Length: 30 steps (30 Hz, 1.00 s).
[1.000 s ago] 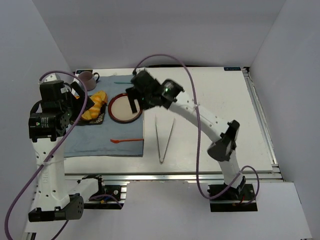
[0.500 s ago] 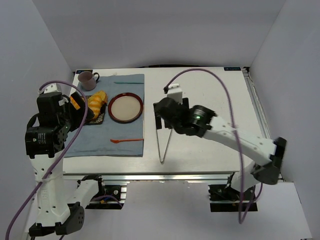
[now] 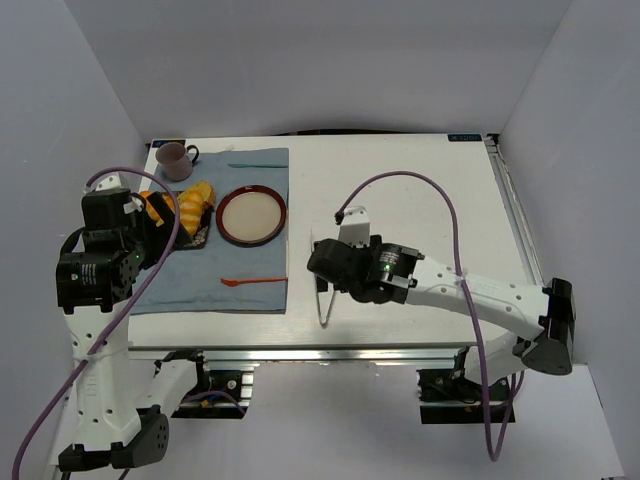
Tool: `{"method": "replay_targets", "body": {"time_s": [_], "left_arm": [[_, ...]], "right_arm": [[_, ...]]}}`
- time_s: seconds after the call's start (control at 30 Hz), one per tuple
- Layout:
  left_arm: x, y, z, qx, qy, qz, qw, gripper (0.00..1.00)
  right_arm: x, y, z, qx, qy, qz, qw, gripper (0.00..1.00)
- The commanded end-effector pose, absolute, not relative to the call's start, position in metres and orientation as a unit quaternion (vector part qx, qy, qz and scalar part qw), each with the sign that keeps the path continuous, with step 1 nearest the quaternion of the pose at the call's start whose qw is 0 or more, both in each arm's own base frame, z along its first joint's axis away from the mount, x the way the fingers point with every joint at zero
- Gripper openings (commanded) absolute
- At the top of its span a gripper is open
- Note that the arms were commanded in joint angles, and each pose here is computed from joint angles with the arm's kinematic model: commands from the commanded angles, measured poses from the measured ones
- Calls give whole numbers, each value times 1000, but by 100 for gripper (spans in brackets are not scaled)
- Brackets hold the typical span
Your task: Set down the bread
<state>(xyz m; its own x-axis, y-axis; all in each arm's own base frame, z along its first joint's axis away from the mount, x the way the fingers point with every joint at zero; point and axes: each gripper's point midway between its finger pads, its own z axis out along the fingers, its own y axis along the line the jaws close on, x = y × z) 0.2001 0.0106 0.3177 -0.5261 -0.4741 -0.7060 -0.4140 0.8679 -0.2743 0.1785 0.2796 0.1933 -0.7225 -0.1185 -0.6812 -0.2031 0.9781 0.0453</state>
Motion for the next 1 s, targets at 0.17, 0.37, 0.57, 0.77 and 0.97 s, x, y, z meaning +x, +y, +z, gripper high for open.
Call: {"method": "replay_targets", "body": {"time_s": [0.17, 0.37, 0.57, 0.77, 0.97], "left_arm": [[191, 8, 308, -247, 883, -36, 398, 98], [187, 9, 310, -245, 883, -33, 399, 98], [185, 7, 306, -242, 886, -37, 394, 98], [184, 4, 302, -236, 889, -41, 389, 98], [187, 2, 300, -232, 891, -45, 387, 98]], "right_arm": [[202, 281, 176, -28, 910, 22, 413, 89], [196, 305, 128, -25, 935, 25, 353, 89], [203, 310, 82, 12, 952, 50, 302, 89], [208, 328, 65, -10, 954, 94, 285, 89], [208, 340, 52, -32, 959, 88, 266, 89]]}}
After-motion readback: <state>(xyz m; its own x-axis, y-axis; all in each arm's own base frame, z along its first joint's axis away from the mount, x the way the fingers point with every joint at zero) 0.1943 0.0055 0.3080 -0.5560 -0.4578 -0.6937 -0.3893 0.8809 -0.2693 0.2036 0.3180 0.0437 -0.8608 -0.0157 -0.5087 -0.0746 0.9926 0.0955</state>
